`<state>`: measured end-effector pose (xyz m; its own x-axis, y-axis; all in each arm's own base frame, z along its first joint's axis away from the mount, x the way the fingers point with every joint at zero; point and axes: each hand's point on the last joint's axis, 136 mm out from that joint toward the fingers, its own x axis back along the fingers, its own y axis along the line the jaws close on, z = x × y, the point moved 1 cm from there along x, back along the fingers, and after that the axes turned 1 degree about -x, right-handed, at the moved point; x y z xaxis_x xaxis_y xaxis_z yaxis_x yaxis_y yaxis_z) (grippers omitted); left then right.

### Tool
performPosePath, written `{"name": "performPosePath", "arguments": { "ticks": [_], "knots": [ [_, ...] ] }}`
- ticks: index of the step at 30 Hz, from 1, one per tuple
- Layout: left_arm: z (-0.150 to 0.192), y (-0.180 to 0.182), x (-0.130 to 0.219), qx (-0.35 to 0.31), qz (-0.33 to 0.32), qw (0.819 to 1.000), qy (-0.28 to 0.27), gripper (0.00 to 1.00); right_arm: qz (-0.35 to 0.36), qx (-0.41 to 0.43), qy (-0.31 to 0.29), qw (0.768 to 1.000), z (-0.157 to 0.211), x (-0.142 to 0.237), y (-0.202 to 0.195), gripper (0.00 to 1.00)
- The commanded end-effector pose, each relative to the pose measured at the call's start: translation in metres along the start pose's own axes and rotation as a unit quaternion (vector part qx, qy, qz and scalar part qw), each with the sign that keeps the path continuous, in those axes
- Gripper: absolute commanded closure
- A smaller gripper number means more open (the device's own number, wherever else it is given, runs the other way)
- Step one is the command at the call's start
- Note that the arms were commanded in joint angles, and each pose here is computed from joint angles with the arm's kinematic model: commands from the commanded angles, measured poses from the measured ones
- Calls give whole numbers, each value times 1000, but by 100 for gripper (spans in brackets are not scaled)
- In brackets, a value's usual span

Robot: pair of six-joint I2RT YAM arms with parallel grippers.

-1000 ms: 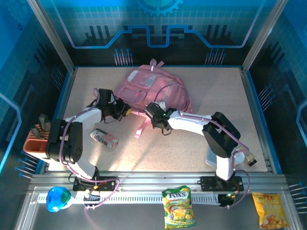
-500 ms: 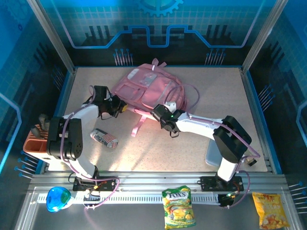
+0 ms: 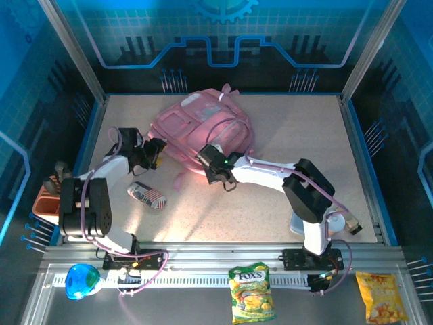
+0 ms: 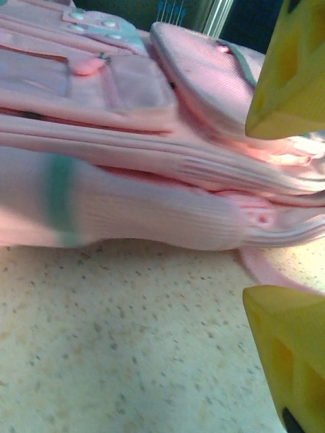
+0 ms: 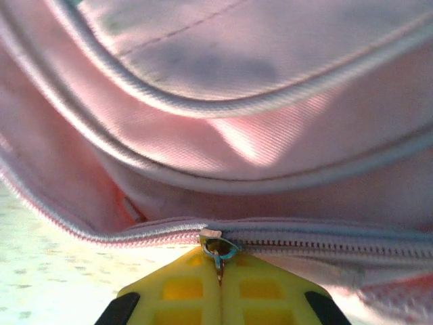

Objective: Pack the student bag

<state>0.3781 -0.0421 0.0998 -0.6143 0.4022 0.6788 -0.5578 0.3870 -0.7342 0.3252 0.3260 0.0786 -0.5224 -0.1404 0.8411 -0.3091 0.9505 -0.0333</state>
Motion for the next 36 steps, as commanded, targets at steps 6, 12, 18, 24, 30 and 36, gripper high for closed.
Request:
{"name": "performPosePath", "arguments": {
  "ticks": [6, 12, 18, 24, 30, 36],
  "knots": [
    [34, 18, 17, 43, 19, 999, 24, 35, -143, 39, -7, 989, -25, 6, 92, 100],
    [52, 10, 6, 67, 42, 996, 51, 35, -160, 50, -5, 986, -28, 8, 104, 100],
    [59, 6, -16, 71, 40, 995, 65, 39, -153, 55, 3, 987, -21, 8, 99, 100],
    [60, 6, -31, 68, 29, 995, 65, 51, -139, 48, 8, 989, -14, 9, 89, 100],
    [53, 11, -36, 67, 14, 997, 46, 78, -98, 36, 17, 994, -5, 6, 67, 100],
    [48, 9, -35, 48, 7, 998, 36, 94, -47, 1, 19, 999, 9, 8, 9, 100]
  ]
}}
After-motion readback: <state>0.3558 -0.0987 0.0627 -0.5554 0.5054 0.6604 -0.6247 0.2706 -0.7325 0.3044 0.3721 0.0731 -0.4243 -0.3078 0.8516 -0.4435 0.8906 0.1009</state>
